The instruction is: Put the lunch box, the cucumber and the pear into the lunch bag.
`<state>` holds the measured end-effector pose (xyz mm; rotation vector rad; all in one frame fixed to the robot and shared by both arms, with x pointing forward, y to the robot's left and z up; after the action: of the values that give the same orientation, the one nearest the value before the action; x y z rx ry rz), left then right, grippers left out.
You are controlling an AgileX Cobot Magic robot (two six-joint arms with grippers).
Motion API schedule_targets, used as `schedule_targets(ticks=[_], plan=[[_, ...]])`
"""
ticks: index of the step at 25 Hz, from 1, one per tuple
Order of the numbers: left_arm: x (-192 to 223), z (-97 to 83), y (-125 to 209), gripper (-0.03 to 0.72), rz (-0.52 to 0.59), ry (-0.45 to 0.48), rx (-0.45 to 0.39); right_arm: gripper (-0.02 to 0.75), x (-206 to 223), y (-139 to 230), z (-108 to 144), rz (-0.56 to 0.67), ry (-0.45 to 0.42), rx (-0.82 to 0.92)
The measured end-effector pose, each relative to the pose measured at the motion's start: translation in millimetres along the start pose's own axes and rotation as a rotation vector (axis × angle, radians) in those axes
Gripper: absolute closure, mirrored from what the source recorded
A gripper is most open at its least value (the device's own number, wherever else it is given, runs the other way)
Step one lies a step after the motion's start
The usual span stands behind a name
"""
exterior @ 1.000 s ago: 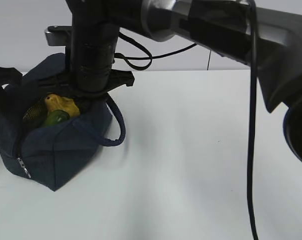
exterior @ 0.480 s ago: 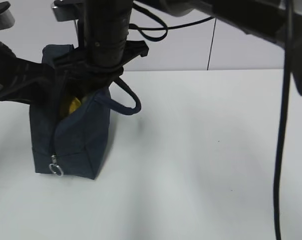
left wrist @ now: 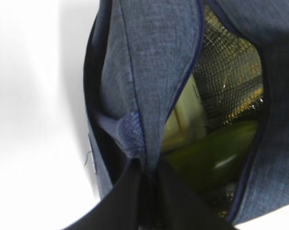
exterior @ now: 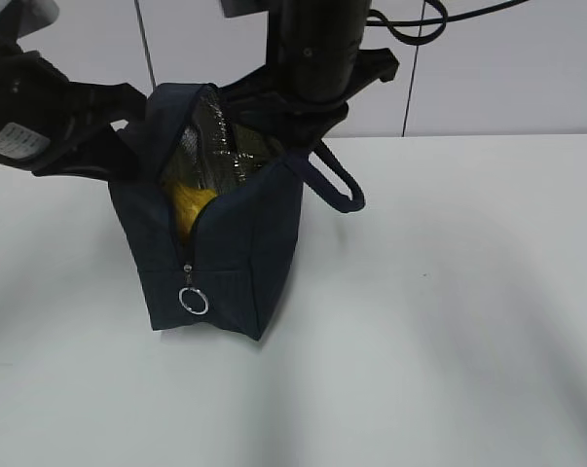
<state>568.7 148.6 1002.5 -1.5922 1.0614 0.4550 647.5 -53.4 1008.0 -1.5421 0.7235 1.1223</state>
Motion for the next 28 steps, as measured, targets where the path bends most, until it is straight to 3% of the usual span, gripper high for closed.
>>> schedule_targets(ticks=[3, 10, 13, 23, 28], plan=[[6.4, -10.5, 2.7, 0.685, 0.009, 0.025, 0.007, 0.73, 2.3, 8.9, -12.7, 0.024, 0.024, 0.001], [15.0, -53.3, 10.8, 0.685, -0.004, 0.102, 0.097, 0.731, 11.3, 16.2, -32.5, 0.059, 0.053, 0.012], [20.4, -62.2, 14.6, 0.685, 0.003, 0.118, 0.109, 0.731, 11.4, 14.7, -41.6, 0.057, 0.063, 0.02], [40.0, -66.3, 22.8, 0.685, 0.045, 0.118, 0.11, 0.732, 11.7, 13.4, -43.8, 0.053, 0.062, 0.019], [40.0, -65.9, 27.7, 0.662, 0.072, 0.118, 0.111, 0.723, 11.7, 16.4, -31.3, 0.071, -0.007, 0.012]])
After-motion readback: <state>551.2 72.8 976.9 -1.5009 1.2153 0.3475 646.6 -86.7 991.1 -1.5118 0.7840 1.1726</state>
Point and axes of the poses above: a point on each arm's last joint axis where the gripper is mounted, x pointing out along that axis toward the gripper, z along the wrist's bending axis when the last joint is at zero, y = z × x, the point moved 9 cm from there along x, pointing out along that axis toward the gripper, and after that the axes turned 4 degrees about x, right-handed, at the moved point
